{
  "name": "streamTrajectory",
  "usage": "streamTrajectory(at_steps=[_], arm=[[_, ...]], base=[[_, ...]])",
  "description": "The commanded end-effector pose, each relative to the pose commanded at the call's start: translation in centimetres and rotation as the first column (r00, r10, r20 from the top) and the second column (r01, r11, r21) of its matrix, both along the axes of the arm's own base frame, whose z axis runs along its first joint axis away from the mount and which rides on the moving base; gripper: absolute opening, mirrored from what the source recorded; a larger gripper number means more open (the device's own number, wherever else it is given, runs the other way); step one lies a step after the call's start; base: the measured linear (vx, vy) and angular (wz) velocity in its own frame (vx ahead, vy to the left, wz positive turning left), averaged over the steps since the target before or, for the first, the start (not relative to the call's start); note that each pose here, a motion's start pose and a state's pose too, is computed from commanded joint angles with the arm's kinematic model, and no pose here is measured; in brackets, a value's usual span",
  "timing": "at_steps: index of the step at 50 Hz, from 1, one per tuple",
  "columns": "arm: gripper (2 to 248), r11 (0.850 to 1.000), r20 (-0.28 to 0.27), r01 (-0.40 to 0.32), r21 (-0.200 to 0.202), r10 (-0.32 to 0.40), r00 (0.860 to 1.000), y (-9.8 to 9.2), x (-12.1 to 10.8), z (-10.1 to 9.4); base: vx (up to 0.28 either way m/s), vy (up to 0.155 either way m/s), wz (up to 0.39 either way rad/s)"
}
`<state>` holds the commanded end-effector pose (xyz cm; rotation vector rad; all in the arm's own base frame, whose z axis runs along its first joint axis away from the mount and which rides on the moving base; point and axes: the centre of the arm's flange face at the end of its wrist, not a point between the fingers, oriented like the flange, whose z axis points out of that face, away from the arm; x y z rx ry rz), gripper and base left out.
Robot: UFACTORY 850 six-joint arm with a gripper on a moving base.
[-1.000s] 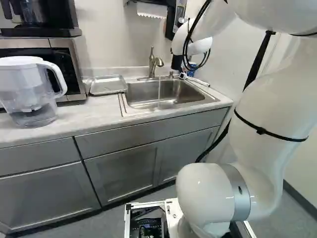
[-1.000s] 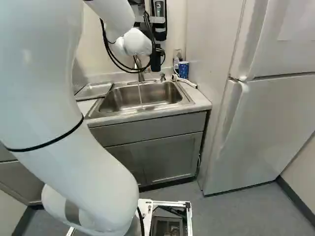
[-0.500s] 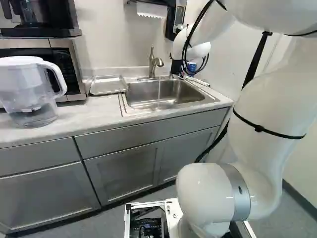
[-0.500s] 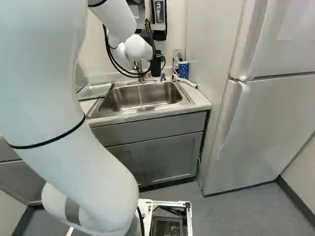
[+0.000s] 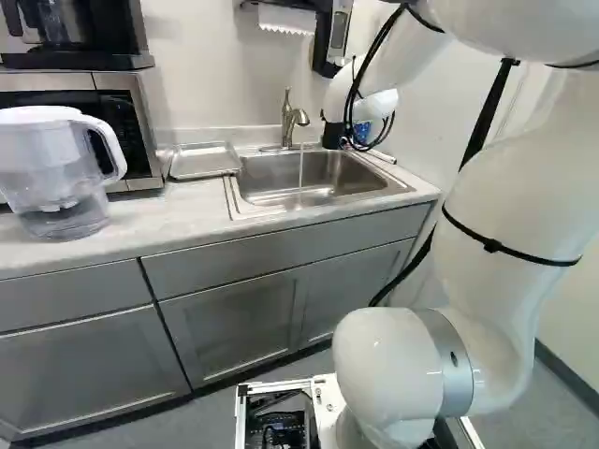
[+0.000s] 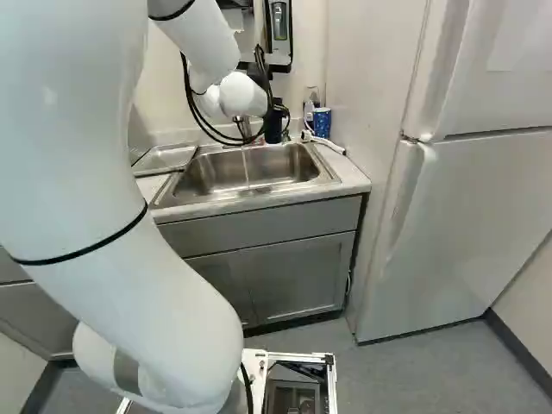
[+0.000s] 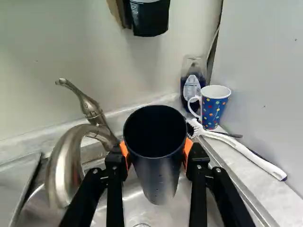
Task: Rinse the cup and place it in the tray
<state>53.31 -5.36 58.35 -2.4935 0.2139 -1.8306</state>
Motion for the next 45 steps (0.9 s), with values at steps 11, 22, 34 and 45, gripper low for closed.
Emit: streamTrajectory(at_steps=[11,22,34,45], arm=[[124,1.000,-0.014,-0.002,0.002,0.002,1.000,0.0,-0.1,-1.1],[124,1.000,-0.028,-0.003,0.005,0.003,1.000,0.1,-0.3,-2.3],[124,1.000,-0.040,-0.009,0.008,0.010,0.999,0.4,-0.7,-3.5],[124,1.000,-0.048,-0.020,0.011,0.021,0.999,1.0,-1.4,-4.6]], base=[[0.000,0.000,0.000],[0.000,0.000,0.000],[0.000,0.000,0.000],[0.000,0.000,0.000]])
